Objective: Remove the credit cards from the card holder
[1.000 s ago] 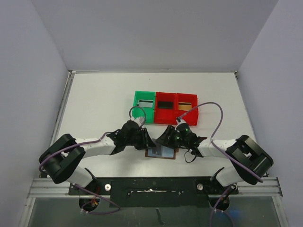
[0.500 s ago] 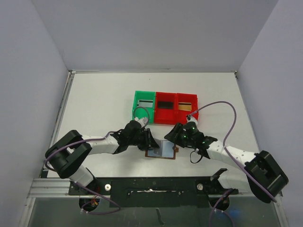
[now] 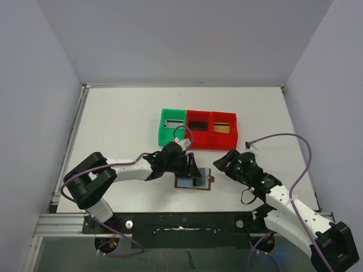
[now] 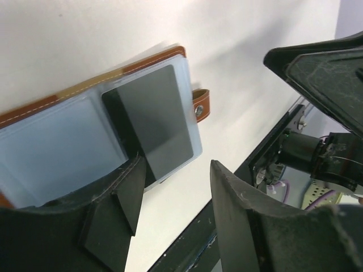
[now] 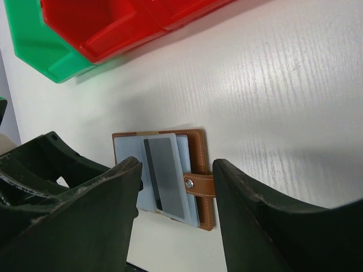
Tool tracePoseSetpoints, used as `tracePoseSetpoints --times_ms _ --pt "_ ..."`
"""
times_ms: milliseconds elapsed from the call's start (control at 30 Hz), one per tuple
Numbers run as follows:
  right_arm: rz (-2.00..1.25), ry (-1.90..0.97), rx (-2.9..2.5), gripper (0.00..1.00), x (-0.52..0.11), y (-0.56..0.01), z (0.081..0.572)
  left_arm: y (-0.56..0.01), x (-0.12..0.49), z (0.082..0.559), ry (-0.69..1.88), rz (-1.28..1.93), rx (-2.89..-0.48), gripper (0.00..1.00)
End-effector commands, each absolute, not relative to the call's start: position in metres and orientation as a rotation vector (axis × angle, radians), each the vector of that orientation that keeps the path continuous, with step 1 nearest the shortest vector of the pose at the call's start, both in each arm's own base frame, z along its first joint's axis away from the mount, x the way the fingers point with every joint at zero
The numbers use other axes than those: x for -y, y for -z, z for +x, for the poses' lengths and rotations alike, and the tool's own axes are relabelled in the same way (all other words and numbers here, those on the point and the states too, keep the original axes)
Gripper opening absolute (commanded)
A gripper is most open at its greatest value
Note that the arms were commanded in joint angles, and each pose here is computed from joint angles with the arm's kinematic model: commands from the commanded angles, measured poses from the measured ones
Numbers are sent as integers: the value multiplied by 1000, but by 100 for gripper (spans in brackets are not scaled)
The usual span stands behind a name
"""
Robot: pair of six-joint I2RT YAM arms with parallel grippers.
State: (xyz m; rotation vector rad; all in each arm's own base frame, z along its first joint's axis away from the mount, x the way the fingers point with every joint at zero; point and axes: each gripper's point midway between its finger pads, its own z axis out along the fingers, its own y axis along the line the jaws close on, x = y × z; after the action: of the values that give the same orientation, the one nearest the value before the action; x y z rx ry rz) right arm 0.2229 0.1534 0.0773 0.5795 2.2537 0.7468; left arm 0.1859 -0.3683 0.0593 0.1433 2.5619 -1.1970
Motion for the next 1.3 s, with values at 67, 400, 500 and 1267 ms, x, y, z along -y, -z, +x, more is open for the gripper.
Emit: tracePoseSetpoints --times_ms 67,400,500,1267 --pt "544 -813 -2237 54 -162 -87 225 -87 366 198 1179 143 -2463 48" --pt "463 -916 -2248 53 -180 -94 224 -99 320 209 1099 -82 -2376 48" --pt "439 -930 -2256 50 -184 -96 224 -100 306 213 1102 -159 -2353 48" --pt "270 -622 -2505 29 -214 -54 222 -104 321 212 1266 -91 -2363 48"
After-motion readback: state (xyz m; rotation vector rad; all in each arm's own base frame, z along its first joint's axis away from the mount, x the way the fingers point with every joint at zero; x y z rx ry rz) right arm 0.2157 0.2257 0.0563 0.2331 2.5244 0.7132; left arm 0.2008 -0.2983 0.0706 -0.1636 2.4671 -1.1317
